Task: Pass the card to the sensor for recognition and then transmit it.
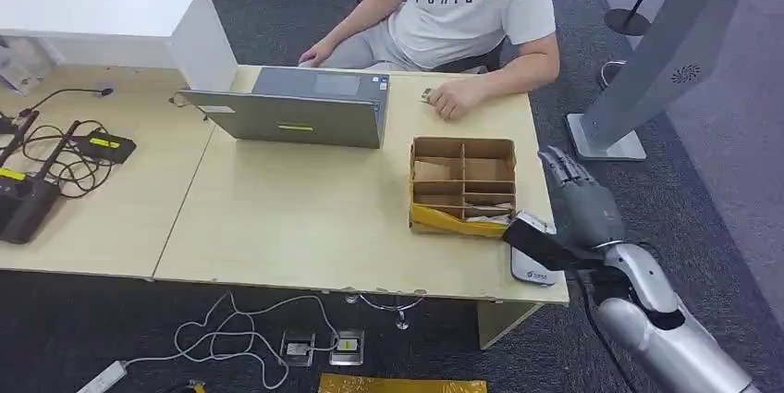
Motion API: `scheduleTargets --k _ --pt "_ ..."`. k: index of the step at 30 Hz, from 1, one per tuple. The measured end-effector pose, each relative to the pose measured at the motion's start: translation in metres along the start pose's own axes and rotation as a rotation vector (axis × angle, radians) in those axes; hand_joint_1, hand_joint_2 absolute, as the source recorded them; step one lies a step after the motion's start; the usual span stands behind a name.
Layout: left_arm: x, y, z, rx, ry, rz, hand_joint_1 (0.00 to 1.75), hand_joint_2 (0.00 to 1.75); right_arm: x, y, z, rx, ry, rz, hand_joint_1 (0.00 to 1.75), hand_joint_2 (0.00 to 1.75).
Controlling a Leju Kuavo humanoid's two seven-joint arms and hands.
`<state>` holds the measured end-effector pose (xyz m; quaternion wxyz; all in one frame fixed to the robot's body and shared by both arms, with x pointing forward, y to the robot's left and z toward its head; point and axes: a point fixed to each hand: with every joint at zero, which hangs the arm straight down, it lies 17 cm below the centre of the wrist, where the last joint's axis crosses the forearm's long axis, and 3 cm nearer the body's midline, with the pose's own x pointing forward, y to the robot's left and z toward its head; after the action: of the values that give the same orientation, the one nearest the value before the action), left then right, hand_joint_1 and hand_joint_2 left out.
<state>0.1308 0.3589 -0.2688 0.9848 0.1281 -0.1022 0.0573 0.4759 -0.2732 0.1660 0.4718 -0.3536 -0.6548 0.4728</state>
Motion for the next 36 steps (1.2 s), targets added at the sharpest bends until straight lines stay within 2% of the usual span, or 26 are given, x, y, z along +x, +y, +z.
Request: scheduleTargets --k 7,21,36 --pt "0.0 0.0 0.0 0.002 0.002 0.003 0.0 0.0 0.001 0.006 -0.003 -0.002 -0.002 -0.011 0.0 1.75" --pt "0.006 -0.002 0.0 0.004 0.008 0.004 0.0 0.0 -0.002 0.033 -0.033 -0.017 0.035 -0.108 0.0 1.75" --pt "0.008 -0.003 0.001 0.005 0.02 -0.004 0.0 0.0 0.005 0.063 -0.039 0.002 0.085 -0.159 0.0 1.75"
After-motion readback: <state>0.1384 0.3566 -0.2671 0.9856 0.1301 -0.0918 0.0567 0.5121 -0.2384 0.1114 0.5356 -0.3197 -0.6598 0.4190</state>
